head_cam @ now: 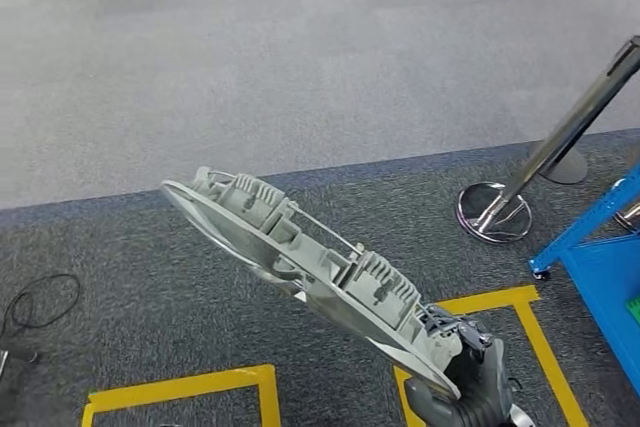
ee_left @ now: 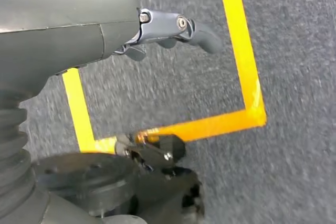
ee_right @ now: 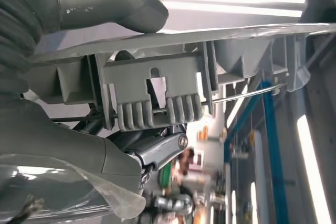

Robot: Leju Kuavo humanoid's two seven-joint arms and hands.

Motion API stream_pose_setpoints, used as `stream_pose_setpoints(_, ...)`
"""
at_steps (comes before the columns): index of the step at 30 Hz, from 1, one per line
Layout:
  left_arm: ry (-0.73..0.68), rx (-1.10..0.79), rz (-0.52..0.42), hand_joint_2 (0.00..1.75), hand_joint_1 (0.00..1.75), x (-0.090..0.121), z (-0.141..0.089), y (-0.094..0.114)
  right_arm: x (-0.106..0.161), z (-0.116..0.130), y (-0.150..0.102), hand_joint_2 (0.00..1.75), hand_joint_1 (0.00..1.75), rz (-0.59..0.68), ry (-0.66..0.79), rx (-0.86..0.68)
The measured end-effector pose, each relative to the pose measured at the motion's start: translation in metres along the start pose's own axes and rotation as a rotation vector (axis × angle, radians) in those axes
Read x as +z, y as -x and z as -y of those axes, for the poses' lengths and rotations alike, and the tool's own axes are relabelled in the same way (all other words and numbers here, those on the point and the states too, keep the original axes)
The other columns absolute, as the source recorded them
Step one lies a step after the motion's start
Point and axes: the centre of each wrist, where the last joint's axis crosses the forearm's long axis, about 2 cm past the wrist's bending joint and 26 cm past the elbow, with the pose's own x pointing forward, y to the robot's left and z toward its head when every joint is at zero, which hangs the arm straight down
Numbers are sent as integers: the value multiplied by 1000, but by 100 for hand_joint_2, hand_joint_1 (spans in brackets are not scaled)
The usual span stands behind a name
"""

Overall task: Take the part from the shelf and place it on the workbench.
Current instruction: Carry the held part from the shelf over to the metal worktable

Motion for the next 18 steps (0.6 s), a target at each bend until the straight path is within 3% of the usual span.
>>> stream_pose_setpoints(18,-2,5,-9,175,0,1,0,2,0,1,-1,175,175,-1,-5,8)
